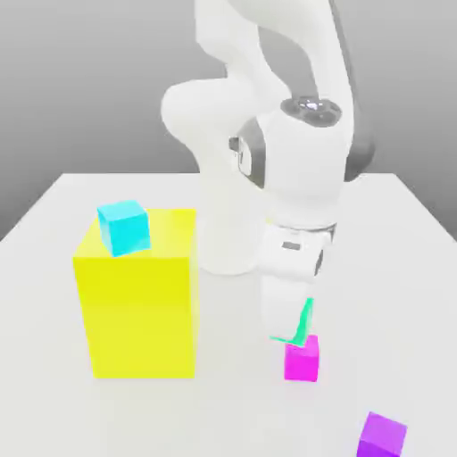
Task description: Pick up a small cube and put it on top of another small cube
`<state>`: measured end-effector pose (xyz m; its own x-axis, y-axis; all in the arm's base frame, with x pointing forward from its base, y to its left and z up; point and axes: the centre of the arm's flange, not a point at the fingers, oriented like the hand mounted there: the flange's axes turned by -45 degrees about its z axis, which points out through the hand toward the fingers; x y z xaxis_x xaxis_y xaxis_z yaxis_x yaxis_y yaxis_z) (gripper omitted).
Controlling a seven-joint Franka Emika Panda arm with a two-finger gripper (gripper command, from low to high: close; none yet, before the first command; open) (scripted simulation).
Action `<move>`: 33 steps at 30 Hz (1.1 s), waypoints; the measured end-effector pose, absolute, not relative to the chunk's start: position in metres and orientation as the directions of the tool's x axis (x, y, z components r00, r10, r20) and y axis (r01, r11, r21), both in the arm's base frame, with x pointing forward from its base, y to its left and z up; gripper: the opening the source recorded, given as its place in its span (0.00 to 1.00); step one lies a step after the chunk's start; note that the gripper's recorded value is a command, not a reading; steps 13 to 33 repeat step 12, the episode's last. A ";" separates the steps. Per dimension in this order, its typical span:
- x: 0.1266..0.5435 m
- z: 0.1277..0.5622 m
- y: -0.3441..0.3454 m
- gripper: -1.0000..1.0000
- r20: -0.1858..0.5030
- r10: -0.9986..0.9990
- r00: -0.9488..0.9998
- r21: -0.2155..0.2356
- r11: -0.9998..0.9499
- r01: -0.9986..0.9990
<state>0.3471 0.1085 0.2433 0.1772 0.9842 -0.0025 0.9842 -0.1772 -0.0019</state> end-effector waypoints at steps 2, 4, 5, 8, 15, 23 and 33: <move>0.340 0.236 0.114 0.00 0.002 0.990 0.139 -0.003 -0.139 0.990; 0.340 0.223 0.117 0.00 0.005 0.992 0.129 -0.003 -0.129 0.992; 0.339 0.216 0.117 0.00 0.006 0.992 0.127 -0.003 -0.127 0.992; 0.338 0.193 0.117 0.00 0.004 0.992 0.126 -0.003 -0.126 0.992; 0.337 0.180 0.115 1.00 0.000 0.992 0.128 -0.002 -0.128 0.992; 0.337 0.180 0.115 1.00 0.000 0.992 0.128 -0.002 -0.128 0.992; 0.337 0.180 0.115 1.00 0.000 0.992 0.128 -0.002 -0.128 0.992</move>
